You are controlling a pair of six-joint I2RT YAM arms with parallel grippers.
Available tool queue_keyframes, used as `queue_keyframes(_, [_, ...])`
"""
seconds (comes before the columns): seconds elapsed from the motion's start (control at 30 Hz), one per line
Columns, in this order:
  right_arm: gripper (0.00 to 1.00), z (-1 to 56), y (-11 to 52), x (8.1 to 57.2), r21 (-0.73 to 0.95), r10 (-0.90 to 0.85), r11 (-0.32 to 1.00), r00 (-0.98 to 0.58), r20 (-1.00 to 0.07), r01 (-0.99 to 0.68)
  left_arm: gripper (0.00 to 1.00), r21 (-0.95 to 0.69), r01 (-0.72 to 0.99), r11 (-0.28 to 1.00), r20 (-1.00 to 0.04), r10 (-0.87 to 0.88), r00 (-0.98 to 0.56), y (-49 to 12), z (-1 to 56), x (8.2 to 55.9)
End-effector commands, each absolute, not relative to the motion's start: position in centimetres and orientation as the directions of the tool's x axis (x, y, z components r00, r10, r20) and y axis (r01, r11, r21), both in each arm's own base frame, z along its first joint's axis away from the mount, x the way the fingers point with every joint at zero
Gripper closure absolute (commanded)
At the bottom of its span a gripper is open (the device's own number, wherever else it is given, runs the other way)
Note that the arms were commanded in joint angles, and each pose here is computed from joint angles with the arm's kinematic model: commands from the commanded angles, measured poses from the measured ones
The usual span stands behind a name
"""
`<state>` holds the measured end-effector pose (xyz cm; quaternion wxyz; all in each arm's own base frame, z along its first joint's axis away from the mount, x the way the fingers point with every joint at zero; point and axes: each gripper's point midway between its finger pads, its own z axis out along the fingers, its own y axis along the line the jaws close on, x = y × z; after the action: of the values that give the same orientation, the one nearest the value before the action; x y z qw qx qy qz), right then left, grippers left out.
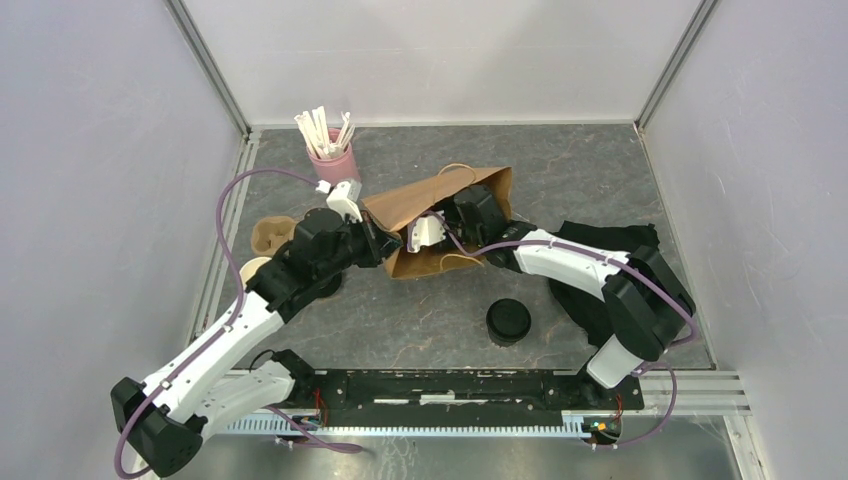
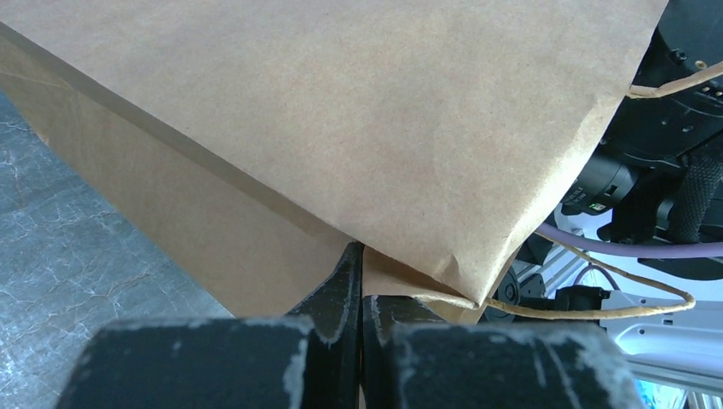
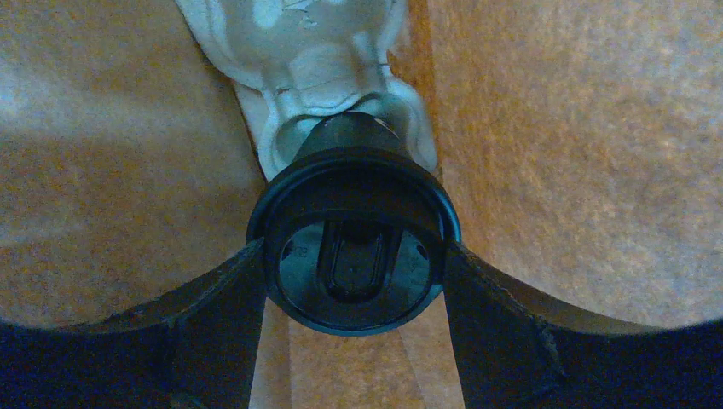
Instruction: Pack the takeout coffee
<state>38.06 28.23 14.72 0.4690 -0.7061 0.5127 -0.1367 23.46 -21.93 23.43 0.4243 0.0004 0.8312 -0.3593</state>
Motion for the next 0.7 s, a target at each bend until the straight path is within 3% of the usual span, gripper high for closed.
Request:
queue_keyframes(0.0, [0.85, 15.7, 27.6, 38.7, -0.814, -0.869, -0.006, 0.406, -0.284, -0.581, 0.98, -0.656, 0.325, 0.681, -0.665, -0.318, -0.676, -23.3, 26.3, 22.7])
queue_keyframes(0.3, [0.84, 16.4, 26.4, 36.0, -0.73, -0.883, 0.05, 0.311, -0.351, -0.682, 0.98, -0.674, 0.324, 0.664, -0.648, -0.319, -0.692, -23.7, 29.6, 22.5])
queue_keyframes(0.67, [0.82, 16.3, 24.6, 30.3, -0.567, -0.913, 0.037, 0.203, -0.354, -0.823, 0.98, -0.759, 0.227, 0.61, -0.523, -0.365, -0.77, -24.4, 31.7, 21.3])
